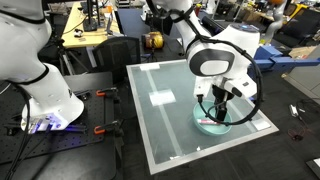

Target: Remove the marker from the bowl and put it on the table

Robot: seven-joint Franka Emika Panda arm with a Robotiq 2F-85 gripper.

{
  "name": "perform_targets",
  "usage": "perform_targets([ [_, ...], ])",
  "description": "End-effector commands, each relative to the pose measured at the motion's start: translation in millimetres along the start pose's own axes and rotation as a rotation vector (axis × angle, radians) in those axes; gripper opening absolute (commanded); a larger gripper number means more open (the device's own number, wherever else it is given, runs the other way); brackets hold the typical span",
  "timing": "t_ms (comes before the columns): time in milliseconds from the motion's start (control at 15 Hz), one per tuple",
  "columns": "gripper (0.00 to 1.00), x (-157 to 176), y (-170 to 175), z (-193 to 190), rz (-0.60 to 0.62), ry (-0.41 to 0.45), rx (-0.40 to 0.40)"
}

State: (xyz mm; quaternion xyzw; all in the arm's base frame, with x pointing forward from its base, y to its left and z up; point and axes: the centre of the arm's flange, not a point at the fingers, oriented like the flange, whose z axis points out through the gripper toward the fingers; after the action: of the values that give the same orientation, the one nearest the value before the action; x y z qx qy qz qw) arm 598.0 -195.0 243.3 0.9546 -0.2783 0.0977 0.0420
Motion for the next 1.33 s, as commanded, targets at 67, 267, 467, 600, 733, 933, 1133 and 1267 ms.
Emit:
perform_targets([
  [67,1.0,1.4,0.6,12.2,0.013,-0.034,0.009],
  [267,1.0,-1.0,0.6,20.7,0.011,-0.051,0.012],
  [467,1.0,-1.7,-0.7,26.5,0.007,-0.063,0.017],
  [600,1.0,-2.1,-1.5,30.7,-0.003,-0.072,0.015],
  [733,1.0,-2.0,-2.6,34.3,-0.026,-0.08,0.004],
  [933,1.0,-1.8,-4.3,38.4,-0.061,-0.091,-0.009],
  [1133,1.0,-1.7,-5.6,41.1,-0.092,-0.098,-0.015],
  [1267,1.0,-1.7,-5.3,43.1,-0.115,-0.104,-0.02],
])
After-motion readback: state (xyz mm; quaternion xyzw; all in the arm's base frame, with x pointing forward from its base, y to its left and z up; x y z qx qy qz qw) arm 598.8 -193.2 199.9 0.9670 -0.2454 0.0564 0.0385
